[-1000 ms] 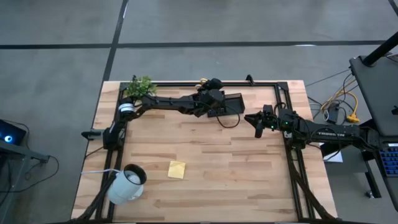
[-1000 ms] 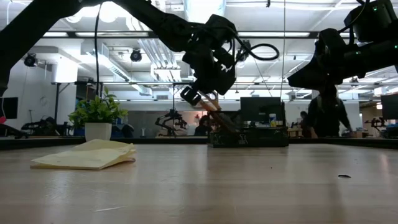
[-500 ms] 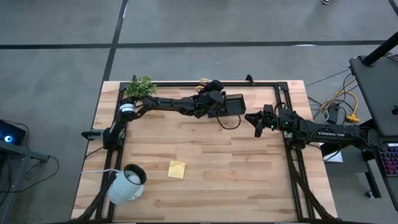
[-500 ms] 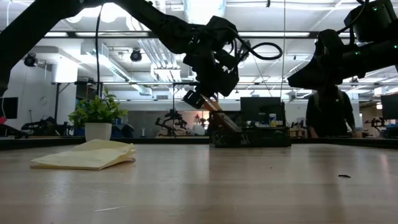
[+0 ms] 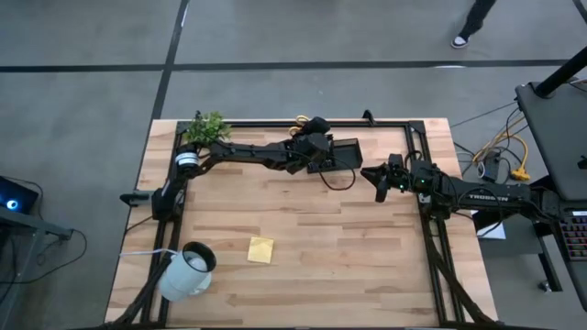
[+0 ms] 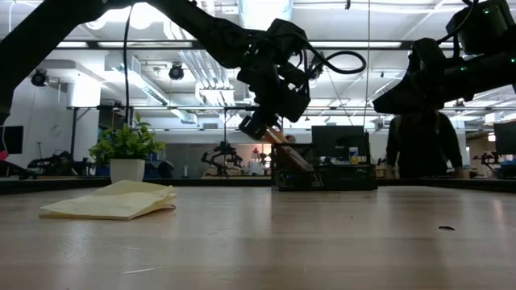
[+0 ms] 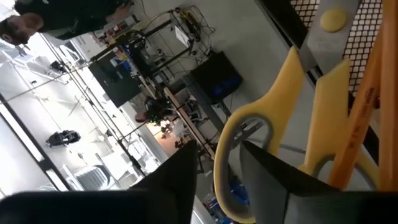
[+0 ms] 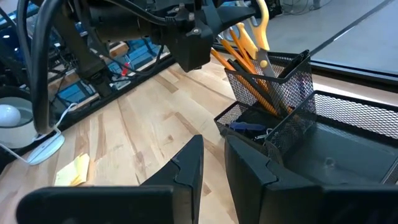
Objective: Pick and place office supplies into organizer
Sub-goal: Put the sticky note into the desk organizer
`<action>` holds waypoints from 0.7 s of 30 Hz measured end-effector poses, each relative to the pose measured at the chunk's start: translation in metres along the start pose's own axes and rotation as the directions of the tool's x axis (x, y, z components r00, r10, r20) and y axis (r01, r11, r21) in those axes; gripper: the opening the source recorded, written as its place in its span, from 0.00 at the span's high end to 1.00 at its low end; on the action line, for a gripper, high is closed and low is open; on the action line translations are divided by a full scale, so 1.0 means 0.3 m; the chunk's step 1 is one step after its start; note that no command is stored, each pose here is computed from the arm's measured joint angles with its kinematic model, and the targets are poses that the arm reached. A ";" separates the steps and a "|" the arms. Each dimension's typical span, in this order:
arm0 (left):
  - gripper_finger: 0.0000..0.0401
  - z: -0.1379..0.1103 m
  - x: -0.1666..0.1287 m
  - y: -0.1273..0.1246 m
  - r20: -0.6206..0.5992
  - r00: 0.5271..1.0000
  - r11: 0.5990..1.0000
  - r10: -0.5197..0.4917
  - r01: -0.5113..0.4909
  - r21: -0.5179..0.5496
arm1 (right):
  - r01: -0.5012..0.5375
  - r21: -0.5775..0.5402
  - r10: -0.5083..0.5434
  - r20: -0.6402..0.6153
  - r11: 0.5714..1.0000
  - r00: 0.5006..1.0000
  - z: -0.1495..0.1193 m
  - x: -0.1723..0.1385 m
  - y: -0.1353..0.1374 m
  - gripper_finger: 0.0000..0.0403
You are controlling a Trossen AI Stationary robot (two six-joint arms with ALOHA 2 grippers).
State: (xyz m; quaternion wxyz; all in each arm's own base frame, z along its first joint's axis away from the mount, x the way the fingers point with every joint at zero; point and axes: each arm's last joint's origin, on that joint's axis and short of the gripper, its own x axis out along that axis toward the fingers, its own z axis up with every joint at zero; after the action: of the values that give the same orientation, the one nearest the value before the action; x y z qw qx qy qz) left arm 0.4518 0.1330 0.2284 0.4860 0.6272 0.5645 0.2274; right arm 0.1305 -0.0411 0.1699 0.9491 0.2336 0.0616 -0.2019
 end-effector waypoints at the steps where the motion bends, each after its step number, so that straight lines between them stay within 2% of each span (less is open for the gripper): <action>1: 0.72 0.000 0.000 0.000 0.000 1.000 1.000 0.000 0.000 -0.009 | 0.000 0.000 0.000 0.000 1.000 1.000 0.000 0.000 0.000 0.86; 12: 0.54 -0.003 -0.005 0.005 -0.003 1.000 1.000 0.004 -0.004 -0.021 | 0.001 0.000 -0.001 0.000 1.000 1.000 0.000 0.000 0.000 0.86; 21: 0.52 -0.004 -0.016 0.015 -0.028 1.000 1.000 0.009 -0.010 -0.018 | 0.000 0.000 0.000 0.000 1.000 1.000 0.000 0.000 0.000 0.86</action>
State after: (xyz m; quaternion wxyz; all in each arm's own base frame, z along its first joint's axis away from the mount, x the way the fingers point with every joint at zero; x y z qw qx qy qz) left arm 0.4517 0.1295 0.2339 0.4826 0.6223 0.5662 0.2435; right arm 0.1305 -0.0412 0.1699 0.9491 0.2335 0.0617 -0.2020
